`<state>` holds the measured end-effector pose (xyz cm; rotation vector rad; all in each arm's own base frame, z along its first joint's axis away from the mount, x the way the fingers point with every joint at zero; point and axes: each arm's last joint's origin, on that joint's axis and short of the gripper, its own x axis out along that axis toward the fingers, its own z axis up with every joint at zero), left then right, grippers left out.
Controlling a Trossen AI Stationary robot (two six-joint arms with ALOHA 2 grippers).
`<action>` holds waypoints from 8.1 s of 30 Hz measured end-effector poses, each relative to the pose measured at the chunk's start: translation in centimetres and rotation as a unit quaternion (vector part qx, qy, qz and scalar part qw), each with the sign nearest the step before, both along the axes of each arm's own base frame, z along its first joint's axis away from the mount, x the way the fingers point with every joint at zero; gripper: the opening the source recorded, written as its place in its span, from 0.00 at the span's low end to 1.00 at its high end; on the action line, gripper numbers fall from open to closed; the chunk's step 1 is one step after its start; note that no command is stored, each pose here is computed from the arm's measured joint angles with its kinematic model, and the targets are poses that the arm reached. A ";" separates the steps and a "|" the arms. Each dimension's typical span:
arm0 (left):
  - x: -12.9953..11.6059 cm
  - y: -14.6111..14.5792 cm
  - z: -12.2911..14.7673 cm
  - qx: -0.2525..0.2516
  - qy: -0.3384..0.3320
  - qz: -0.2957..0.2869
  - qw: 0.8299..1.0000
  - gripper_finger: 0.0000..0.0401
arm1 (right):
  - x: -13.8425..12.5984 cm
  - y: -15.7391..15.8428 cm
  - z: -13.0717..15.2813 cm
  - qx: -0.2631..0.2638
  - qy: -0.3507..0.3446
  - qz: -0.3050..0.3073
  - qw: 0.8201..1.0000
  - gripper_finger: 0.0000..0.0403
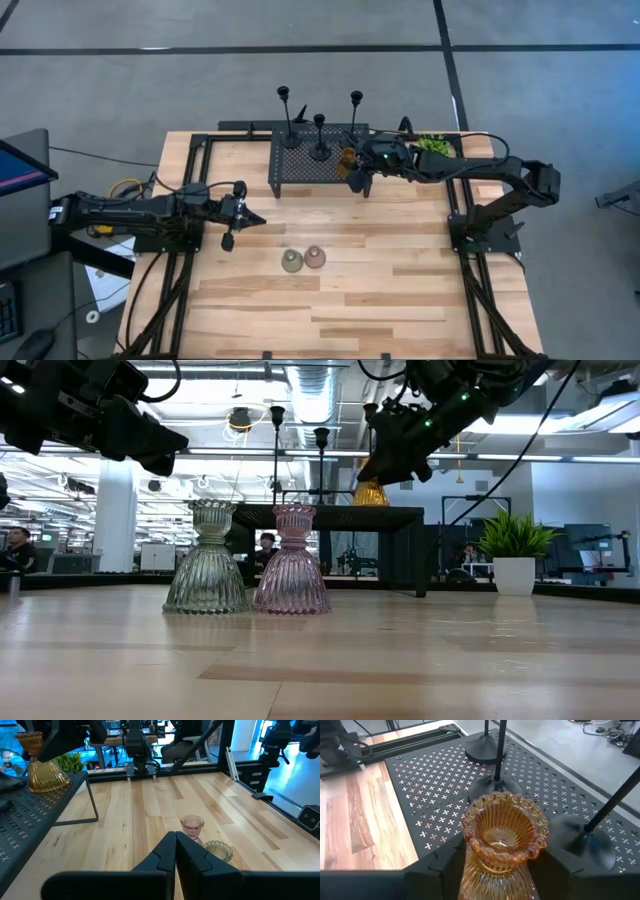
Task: Pick & Place candle stick holders
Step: Put the orange glass candle holder on the shelf, then put the green glass candle holder on the shelf
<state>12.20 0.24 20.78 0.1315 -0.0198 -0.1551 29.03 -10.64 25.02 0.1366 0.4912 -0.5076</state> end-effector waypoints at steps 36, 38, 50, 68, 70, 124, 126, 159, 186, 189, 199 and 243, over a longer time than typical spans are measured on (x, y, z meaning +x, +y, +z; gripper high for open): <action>0.0 0.0 0.0 0.000 0.000 0.000 1.000 0.02 | -4.6 16.1 5.5 0.095 0.099 0.221 0.966 0.63; 0.0 0.0 0.0 0.000 0.000 0.000 1.000 0.02 | -4.2 17.3 4.8 0.073 0.112 0.215 0.967 0.63; 0.0 0.0 0.0 -0.002 0.000 0.000 1.000 0.02 | -0.9 21.8 -1.0 0.016 0.167 0.154 0.974 0.63; 0.7 0.0 -0.7 -0.034 0.036 0.000 0.999 0.02 | 2.2 20.8 -4.6 0.024 0.179 0.122 0.976 0.63; 0.8 0.1 -0.7 -0.034 0.039 0.000 0.999 0.02 | 2.2 20.7 -4.5 0.024 0.178 0.122 0.976 0.63; 5.4 -2.9 -5.0 -0.053 0.158 -0.098 0.981 0.16 | 2.8 18.4 -4.5 0.030 0.177 0.086 0.980 0.63; 5.6 -3.0 -5.2 -0.053 0.158 -0.098 0.981 0.21 | 2.8 18.4 -4.5 0.030 0.177 0.087 0.980 0.63; 8.8 -4.0 -6.6 -0.066 0.123 -0.114 0.984 0.70 | 2.8 18.4 -4.5 0.029 0.177 0.086 0.980 0.63; 12.1 -4.5 -6.7 -0.092 0.141 -0.110 0.980 0.64 | 2.8 18.4 -4.5 0.029 0.179 0.086 0.980 0.63; 12.1 -4.5 -6.7 -0.092 0.141 -0.110 0.979 0.58 | 2.8 18.4 -4.5 0.029 0.179 0.086 0.980 0.63; 12.1 -4.5 -6.5 -0.094 0.136 -0.110 0.980 0.40 | 2.8 18.4 -4.5 0.029 0.179 0.087 0.980 0.63; 9.4 4.5 8.8 -0.123 0.028 0.082 0.989 0.34 | 2.0 18.2 -5.0 0.019 0.228 0.083 0.970 0.63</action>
